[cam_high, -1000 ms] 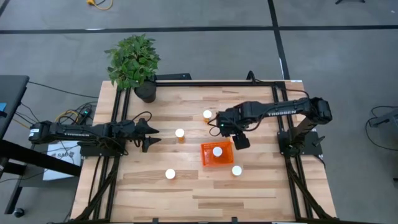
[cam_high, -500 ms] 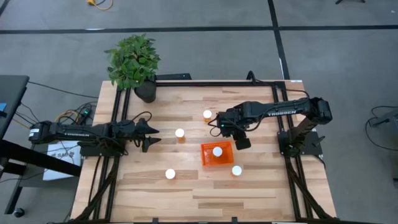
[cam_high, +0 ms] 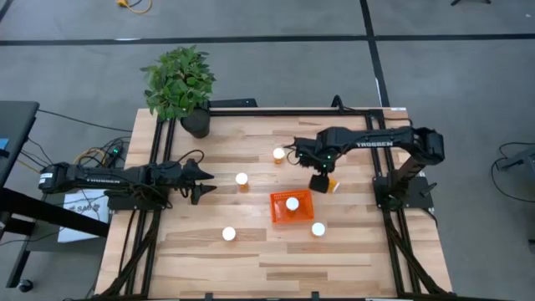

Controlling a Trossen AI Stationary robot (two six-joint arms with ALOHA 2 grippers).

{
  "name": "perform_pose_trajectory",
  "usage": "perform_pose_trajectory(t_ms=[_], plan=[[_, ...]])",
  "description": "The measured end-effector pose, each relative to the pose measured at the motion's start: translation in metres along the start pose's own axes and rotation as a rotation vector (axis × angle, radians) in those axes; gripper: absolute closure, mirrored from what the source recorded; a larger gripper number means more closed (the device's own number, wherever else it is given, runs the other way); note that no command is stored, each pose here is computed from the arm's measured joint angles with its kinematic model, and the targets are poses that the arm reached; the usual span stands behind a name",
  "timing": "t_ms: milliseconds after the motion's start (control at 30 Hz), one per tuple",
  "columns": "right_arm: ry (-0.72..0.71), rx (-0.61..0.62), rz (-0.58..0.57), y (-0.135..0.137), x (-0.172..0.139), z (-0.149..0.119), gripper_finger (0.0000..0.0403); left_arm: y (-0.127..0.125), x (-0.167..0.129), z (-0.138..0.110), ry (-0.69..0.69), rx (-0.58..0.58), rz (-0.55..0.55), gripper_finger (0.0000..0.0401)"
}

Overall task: Pick and place pill bottles into a basket
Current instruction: Put the orange pill bottle into the orange bin

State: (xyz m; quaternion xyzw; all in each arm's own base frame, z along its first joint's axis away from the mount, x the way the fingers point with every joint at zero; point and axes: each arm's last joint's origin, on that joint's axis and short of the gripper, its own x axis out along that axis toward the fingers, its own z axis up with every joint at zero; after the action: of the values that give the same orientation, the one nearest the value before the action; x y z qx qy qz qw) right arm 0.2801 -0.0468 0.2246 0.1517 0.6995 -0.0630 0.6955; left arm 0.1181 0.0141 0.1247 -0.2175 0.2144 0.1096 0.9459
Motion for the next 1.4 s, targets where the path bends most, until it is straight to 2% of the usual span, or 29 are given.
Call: perform_pose_trajectory(t_ms=[233,333,900,1133,1400], plan=[[0.042,0.234,-0.028,-0.023,0.009,-0.005,0.0131,0.0,0.0,0.0,0.0,0.0,0.0,0.0156],[0.081,0.282,-0.036,-0.027,0.017,-0.011,0.0131,0.0,0.0,0.0,0.0,0.0,0.0,0.0156],[0.127,0.231,0.007,-0.001,0.044,-0.024,0.0131,0.0,0.0,0.0,0.0,0.0,0.0,0.0156],[0.126,0.2,0.057,0.013,0.059,-0.03,0.0131,0.0,0.0,0.0,0.0,0.0,0.0,0.0156],[0.096,0.206,0.061,0.01,0.068,-0.03,0.0131,0.0,0.0,0.0,0.0,0.0,0.0,0.0156]])
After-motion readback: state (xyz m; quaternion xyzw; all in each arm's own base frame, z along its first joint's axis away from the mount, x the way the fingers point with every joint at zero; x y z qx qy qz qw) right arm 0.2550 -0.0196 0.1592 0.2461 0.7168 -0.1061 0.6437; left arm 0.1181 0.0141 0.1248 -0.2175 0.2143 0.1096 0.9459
